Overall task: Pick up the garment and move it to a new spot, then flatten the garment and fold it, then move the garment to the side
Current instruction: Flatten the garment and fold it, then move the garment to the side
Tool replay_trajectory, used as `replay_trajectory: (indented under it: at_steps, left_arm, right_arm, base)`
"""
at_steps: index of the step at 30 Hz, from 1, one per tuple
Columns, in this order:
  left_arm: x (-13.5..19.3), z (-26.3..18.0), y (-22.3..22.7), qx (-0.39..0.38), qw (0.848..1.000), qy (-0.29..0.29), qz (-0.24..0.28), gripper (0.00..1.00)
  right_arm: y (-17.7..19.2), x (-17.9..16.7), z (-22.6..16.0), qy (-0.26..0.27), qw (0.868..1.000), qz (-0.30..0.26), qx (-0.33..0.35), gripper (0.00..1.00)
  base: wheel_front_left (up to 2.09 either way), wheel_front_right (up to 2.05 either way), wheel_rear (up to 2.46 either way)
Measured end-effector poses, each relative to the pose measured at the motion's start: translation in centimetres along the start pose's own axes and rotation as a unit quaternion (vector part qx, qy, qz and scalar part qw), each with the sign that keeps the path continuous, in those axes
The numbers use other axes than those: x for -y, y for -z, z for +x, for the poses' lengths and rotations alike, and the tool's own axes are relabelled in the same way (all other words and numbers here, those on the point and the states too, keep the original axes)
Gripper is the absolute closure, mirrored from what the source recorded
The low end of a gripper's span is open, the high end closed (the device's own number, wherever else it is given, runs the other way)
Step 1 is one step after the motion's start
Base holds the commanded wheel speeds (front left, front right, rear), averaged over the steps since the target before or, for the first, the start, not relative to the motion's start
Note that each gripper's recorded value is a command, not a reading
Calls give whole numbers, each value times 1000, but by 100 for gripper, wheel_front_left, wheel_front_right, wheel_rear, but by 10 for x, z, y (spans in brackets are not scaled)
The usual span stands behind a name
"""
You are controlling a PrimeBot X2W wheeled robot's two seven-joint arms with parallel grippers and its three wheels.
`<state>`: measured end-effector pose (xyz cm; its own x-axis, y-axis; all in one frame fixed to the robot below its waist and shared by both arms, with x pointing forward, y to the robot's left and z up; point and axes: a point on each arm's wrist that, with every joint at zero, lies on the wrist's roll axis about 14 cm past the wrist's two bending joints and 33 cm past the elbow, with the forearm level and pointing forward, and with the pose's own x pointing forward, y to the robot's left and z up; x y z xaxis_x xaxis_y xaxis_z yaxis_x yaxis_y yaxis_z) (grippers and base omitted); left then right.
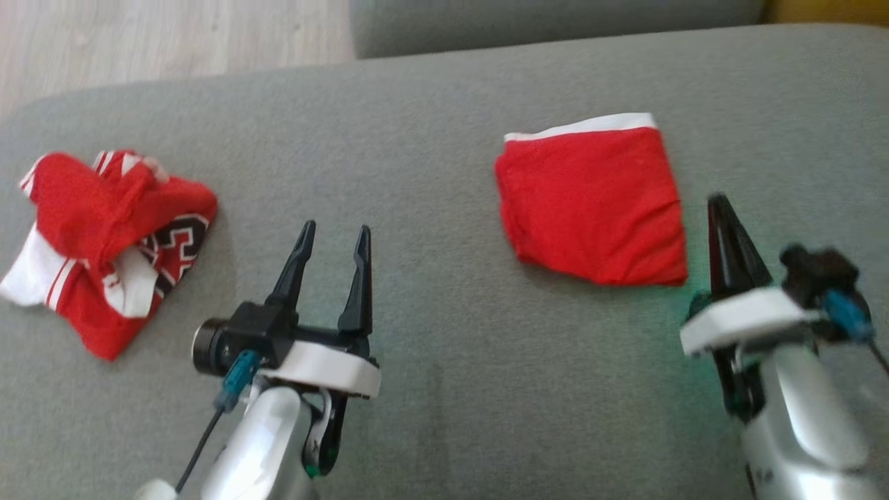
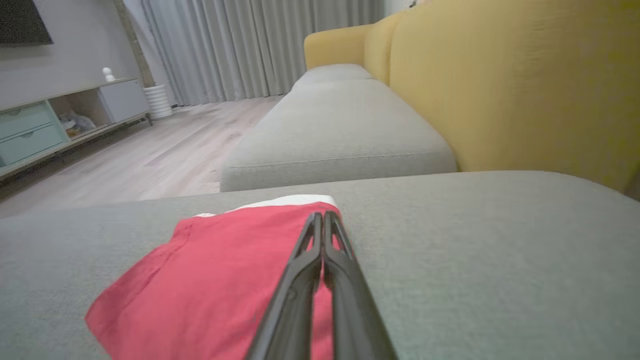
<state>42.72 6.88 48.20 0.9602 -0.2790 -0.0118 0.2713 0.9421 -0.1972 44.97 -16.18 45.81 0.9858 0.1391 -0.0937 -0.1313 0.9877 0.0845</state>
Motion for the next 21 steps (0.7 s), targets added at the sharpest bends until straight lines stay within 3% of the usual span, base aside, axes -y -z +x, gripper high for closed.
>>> replay_trajectory:
  at_steps: [4,5,6,13,21]
  left_arm:
    - [7,-5,3,-3,1000,7,-2,0]
    - [9,-6,4,-6,1000,9,-2,0]
    - [11,-7,6,-7,1000,11,-3,0]
    - [10,-9,10,-13,1000,10,-5,0]
    - [1,-11,20,-25,1000,-2,-8,0]
  right_arm:
    - [5,9,-30,24,1000,4,1,97]
    - [8,9,-36,26,1000,3,-1,28]
    - [11,9,-41,28,1000,1,-4,0]
    - [15,10,-49,33,999,-3,-7,0]
    - [12,8,-25,26,1000,-9,-6,0]
  base:
    - [0,0,0]
    - [0,0,0]
    - [0,0,0]
    - [0,0,0]
    - [0,0,0]
